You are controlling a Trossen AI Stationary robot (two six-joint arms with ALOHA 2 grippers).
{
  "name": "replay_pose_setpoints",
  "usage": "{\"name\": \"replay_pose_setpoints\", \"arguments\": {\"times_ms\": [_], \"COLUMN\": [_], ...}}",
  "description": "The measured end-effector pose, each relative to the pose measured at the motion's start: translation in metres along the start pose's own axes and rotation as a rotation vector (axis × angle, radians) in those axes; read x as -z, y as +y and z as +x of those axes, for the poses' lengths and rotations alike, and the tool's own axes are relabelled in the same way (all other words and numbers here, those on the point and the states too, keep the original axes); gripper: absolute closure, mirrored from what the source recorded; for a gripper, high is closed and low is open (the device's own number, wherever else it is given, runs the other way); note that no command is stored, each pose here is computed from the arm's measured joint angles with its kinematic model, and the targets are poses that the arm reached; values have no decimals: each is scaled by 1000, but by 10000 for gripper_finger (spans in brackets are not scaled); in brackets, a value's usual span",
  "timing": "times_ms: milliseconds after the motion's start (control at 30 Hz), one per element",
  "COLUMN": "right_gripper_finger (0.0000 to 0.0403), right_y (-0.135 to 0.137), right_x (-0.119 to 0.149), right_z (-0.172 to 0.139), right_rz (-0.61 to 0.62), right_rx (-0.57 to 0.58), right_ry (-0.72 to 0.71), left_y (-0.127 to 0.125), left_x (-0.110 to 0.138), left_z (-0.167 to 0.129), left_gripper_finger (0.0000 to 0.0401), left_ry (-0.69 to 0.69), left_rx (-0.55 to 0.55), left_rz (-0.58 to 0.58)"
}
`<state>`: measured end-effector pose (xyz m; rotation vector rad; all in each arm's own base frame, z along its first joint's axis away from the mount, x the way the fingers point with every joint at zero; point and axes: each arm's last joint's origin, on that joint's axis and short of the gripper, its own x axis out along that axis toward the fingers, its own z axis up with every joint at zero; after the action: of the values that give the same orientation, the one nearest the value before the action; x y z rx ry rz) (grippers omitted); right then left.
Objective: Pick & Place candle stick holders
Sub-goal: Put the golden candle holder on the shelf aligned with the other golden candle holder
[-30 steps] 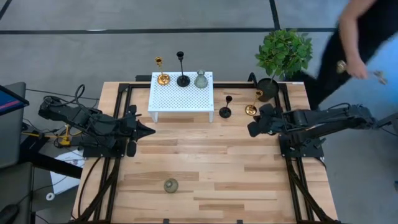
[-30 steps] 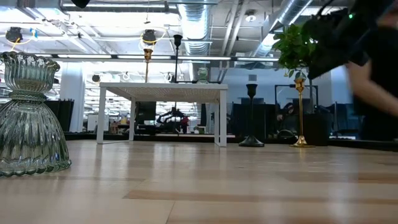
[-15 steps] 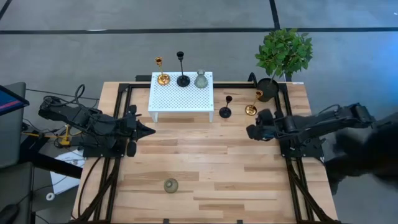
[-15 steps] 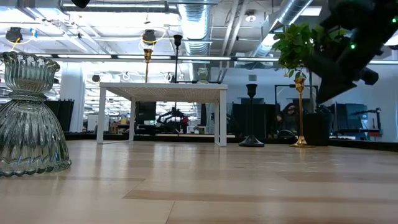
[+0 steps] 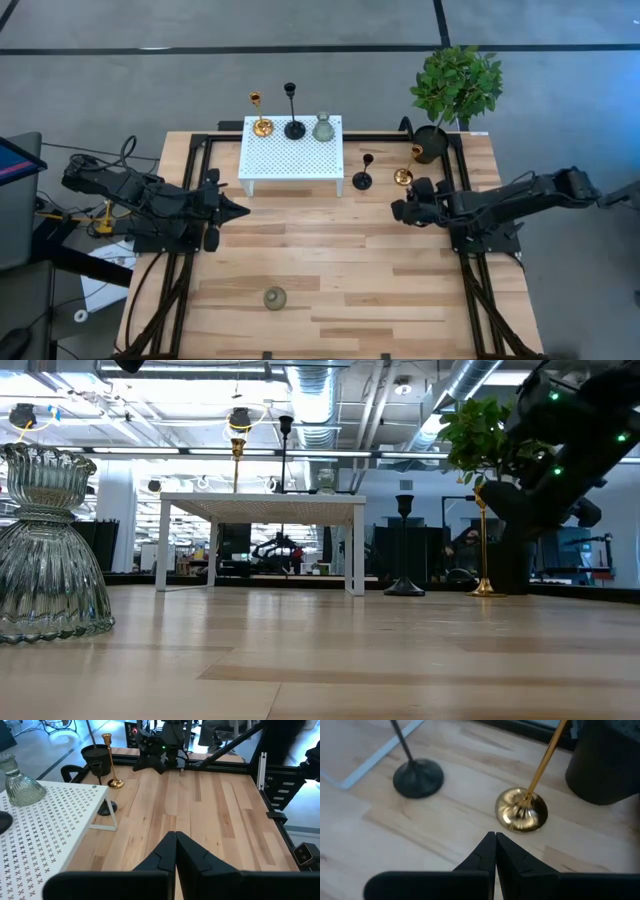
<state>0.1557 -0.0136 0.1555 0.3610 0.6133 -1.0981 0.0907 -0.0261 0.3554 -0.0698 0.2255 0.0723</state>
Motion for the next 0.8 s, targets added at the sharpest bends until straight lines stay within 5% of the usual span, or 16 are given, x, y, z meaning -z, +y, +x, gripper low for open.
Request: {"name": "replay_pose_setpoints", "arguments": {"times_ms": [400,800], "right_gripper_finger": [388,222], "right_y": [-6,-13], "right_x": [-11,-21], "right_z": [10,20], "right_rz": [42,127], "right_rx": [68,121], "right_ry": [-32,-49], "left_y": [0,0], "left_x": [0,0], "left_z": [0,0], "left_gripper_finger": [396,396], "left_ry": [0,0], "left_rx": [0,0], "left_rz": [0,0]}}
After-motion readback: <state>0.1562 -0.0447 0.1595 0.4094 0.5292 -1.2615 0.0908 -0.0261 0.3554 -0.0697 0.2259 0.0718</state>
